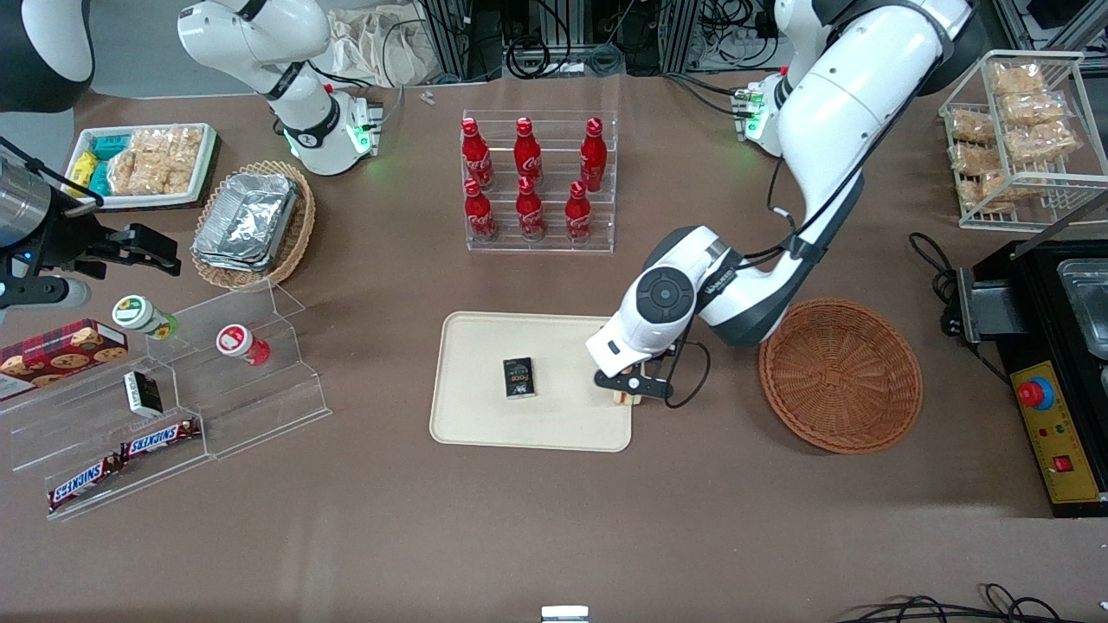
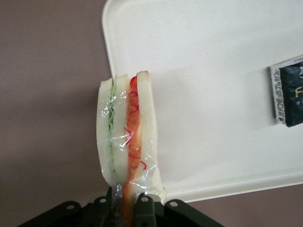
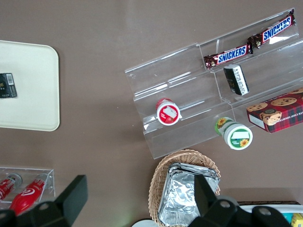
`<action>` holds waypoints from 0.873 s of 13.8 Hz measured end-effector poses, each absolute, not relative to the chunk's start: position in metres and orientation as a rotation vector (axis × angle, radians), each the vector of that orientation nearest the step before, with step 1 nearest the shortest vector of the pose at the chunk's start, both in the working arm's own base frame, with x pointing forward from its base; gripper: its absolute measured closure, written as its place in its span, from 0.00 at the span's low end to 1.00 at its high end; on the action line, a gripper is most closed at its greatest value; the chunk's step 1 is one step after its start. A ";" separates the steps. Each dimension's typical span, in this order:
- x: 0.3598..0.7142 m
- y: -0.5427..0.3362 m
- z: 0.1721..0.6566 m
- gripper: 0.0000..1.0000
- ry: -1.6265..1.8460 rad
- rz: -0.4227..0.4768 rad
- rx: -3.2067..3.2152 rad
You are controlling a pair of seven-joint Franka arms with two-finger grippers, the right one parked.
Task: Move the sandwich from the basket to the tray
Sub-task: 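Carry the sandwich over the cream tray beside the black packet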
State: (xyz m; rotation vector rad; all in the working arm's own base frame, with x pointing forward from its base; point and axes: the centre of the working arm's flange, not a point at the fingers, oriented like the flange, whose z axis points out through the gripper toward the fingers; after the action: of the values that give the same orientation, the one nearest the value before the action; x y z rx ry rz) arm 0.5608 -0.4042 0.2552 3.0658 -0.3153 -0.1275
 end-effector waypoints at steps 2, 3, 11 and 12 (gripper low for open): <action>0.557 -0.412 0.251 0.85 -0.324 -0.112 3.054; 0.557 -0.414 0.249 0.85 -0.324 -0.106 3.047; 0.566 -0.411 0.237 0.46 -0.156 -0.111 3.045; 0.567 -0.409 0.242 0.35 -0.143 -0.132 3.064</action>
State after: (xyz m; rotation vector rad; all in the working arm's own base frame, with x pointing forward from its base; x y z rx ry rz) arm 0.5667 -0.4086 0.2415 3.0643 -0.1430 -0.1318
